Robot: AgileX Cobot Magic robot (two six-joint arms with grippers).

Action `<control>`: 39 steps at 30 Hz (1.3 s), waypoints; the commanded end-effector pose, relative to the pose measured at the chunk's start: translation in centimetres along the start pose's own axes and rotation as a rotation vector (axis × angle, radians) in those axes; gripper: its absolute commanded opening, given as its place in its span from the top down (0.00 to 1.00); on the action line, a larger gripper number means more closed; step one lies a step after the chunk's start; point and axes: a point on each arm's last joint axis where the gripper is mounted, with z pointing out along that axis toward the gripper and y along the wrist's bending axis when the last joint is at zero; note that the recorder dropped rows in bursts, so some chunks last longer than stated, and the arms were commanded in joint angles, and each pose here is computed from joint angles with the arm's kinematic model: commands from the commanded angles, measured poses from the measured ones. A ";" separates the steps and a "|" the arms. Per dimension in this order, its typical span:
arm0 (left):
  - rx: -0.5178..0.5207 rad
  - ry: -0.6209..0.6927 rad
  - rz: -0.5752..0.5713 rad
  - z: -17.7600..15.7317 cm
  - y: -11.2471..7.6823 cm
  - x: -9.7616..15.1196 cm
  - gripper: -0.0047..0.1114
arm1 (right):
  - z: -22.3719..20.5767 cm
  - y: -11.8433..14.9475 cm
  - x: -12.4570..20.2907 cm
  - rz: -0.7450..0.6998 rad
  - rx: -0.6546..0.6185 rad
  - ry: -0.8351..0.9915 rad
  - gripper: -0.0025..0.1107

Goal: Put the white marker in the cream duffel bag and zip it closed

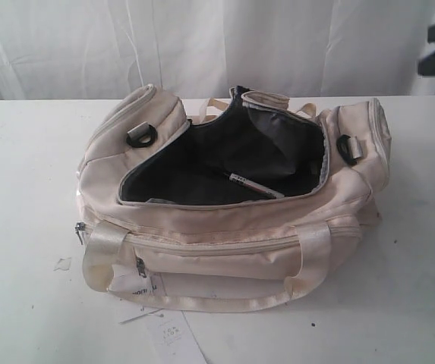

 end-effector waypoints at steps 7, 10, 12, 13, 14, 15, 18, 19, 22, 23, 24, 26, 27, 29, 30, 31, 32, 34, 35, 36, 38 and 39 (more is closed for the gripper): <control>0.022 0.023 -0.008 0.0 -0.2 0.4 0.96 | 7.8 9.1 -2.4 -0.481 -0.392 0.052 0.94; 0.027 0.028 -0.009 0.0 -0.3 0.4 0.96 | 9.0 11.2 -1.6 -0.636 -0.389 0.095 0.81; 0.034 0.034 -0.009 0.0 -0.3 0.5 0.96 | 10.0 11.8 -1.0 -0.692 -0.353 0.127 0.71; 0.036 0.036 -0.009 0.0 -0.3 0.5 0.96 | 10.6 12.1 -0.6 -0.723 -0.341 0.152 0.65; 0.034 0.039 -0.001 0.0 -0.3 0.5 0.96 | 11.1 12.1 -0.2 -0.736 -0.341 0.175 0.61; 0.030 0.043 0.010 0.0 -0.3 0.5 0.96 | 11.5 12.3 0.1 -0.742 -0.347 0.191 0.59; 0.028 0.058 0.034 0.0 -0.3 0.7 0.96 | 12.7 13.1 1.0 -0.742 -0.372 0.223 0.55; 0.030 0.066 0.042 0.0 -0.3 0.8 0.96 | 12.9 13.4 1.2 -0.735 -0.376 0.228 0.55; 0.036 0.099 0.077 0.0 -0.3 1.1 0.96 | 13.5 14.2 1.6 -0.752 -0.354 0.243 0.55; 0.037 0.109 0.087 0.0 -0.3 1.2 0.96 | 13.7 14.2 1.6 -0.771 -0.333 0.252 0.55; 0.035 0.116 0.101 0.0 -0.3 1.2 0.96 | 14.0 14.0 1.9 -0.794 -0.299 0.274 0.55; 0.033 0.121 0.109 0.0 -0.2 1.3 0.96 | 14.6 13.8 2.3 -0.809 -0.242 0.317 0.55; 0.033 0.121 0.109 0.0 -0.2 1.3 0.96 | 14.9 13.5 2.6 -0.814 -0.226 0.339 0.55; 0.033 0.121 0.109 0.0 -0.2 1.3 0.96 | 15.4 13.4 2.9 -0.805 -0.227 0.350 0.55; 0.032 0.119 0.109 0.0 -0.2 1.2 0.96 | 15.4 13.3 2.9 -0.803 -0.228 0.348 0.57; 0.032 0.119 0.109 0.0 -0.2 1.2 0.96 | 15.5 13.3 2.9 -0.802 -0.224 0.344 0.61; 0.029 0.117 0.109 0.0 -0.2 1.2 0.96 | 15.5 13.4 2.8 -0.796 -0.223 0.339 0.66; 0.025 0.112 0.109 0.0 -0.2 1.2 0.96 | 15.2 13.5 2.4 -0.751 -0.204 0.317 0.84; 0.024 0.110 0.109 0.0 -0.2 1.2 0.96 | 15.1 13.6 2.2 -0.726 -0.191 0.305 0.92; 0.021 0.107 0.109 0.0 -0.1 1.1 0.96 | 14.8 13.8 2.0 -0.699 -0.181 0.295 0.98; 0.019 0.106 0.110 0.0 -0.1 1.1 0.96 | 14.1 14.1 1.6 -0.684 -0.175 0.283 0.98; 0.019 0.106 0.110 0.0 -0.1 1.1 0.96 | 13.7 14.2 1.4 -0.690 -0.179 0.285 0.98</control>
